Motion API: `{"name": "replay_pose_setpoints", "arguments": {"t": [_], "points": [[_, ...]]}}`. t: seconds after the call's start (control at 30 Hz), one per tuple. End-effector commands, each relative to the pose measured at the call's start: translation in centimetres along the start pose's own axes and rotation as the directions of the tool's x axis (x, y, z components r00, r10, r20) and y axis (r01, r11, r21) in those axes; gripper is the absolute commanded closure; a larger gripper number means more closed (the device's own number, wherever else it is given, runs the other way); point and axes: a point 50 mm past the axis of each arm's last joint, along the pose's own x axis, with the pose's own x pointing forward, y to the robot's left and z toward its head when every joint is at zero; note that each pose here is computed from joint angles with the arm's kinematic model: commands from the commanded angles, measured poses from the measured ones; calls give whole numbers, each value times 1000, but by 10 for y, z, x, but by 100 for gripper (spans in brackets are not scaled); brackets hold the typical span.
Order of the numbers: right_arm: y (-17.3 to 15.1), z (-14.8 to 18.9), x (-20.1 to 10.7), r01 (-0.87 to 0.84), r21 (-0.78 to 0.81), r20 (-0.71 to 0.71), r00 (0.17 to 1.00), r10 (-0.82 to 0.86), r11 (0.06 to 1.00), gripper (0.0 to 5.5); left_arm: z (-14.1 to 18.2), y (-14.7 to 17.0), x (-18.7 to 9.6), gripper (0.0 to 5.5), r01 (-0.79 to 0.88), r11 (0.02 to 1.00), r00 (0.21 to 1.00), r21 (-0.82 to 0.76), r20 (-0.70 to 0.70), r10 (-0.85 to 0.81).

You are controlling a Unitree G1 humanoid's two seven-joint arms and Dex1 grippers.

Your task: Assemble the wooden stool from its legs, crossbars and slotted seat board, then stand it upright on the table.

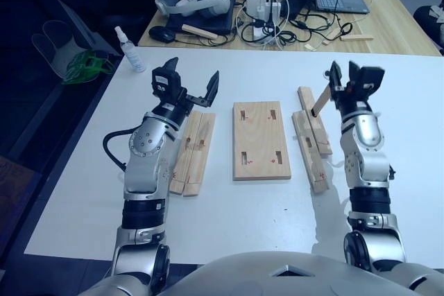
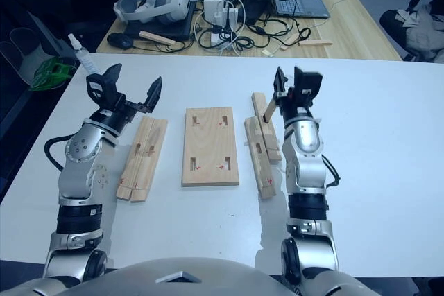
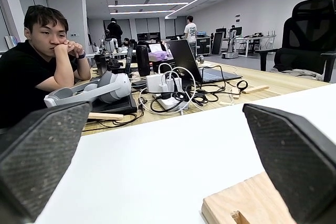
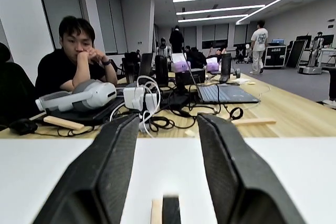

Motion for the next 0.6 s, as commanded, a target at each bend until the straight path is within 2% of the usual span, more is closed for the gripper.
{"name": "replay_pose_setpoints", "arguments": {"t": [0.03, 0.1, 0.17, 0.23, 0.3, 0.37, 0.43, 0.6], "points": [[5, 45, 36, 9, -4, 74, 997, -9, 1000, 350, -2, 0, 1, 10, 5, 1000, 1000, 12, -9, -5], [4, 47, 47, 32, 52, 22, 999, -33, 998, 350, -2, -1, 2, 10, 9, 1000, 1000, 11, -7, -8], [3, 31, 52, 49, 92, -91, 995, -41, 995, 350, -1, -1, 2, 10, 10, 1000, 1000, 10, -5, -10], [0, -9, 44, 78, 108, -269, 962, -47, 991, 350, 0, -2, 2, 10, 12, 1000, 1000, 6, -2, -12], [-1, -58, 25, 102, 110, -456, 889, -41, 989, 350, -1, -4, 1, 10, 14, 1000, 1000, -1, -4, -14], [-1, -89, 7, 114, 107, -555, 831, -35, 988, 350, -2, -6, 0, 10, 20, 1000, 1000, -7, -10, -20], [1, -91, 5, 113, 115, -552, 833, -31, 987, 350, -3, -6, -2, 10, 18, 1000, 1000, -9, -17, -18], [6, -69, 18, 103, 88, -449, 892, -52, 991, 350, -4, -6, -3, 10, 15, 1000, 1000, -14, -23, -15]]}}
